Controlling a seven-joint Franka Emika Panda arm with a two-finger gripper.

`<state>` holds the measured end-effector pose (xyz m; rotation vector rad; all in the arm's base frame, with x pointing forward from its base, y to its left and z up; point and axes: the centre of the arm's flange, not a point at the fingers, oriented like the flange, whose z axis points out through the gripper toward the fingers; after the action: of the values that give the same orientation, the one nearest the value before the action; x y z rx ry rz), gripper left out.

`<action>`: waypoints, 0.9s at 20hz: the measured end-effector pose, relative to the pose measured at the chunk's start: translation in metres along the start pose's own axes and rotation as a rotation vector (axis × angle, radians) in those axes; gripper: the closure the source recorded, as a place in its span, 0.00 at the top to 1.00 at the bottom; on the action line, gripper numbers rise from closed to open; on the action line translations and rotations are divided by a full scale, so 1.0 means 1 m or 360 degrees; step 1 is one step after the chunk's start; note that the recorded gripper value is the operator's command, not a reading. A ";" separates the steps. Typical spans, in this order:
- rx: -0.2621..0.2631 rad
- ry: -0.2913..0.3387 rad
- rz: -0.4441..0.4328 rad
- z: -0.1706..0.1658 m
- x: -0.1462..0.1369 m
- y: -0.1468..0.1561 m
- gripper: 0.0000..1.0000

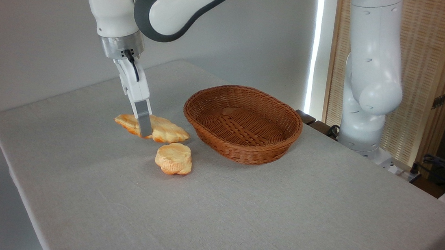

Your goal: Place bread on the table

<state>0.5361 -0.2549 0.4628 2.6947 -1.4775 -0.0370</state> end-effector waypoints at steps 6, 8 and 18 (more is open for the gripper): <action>-0.0001 -0.0006 0.0000 0.002 0.000 0.000 1.00; -0.0002 -0.0008 -0.0001 0.003 0.001 -0.001 1.00; 0.0068 0.0126 -0.0238 -0.049 -0.057 -0.070 1.00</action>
<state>0.5665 -0.1670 0.5064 2.7994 -1.2683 0.0938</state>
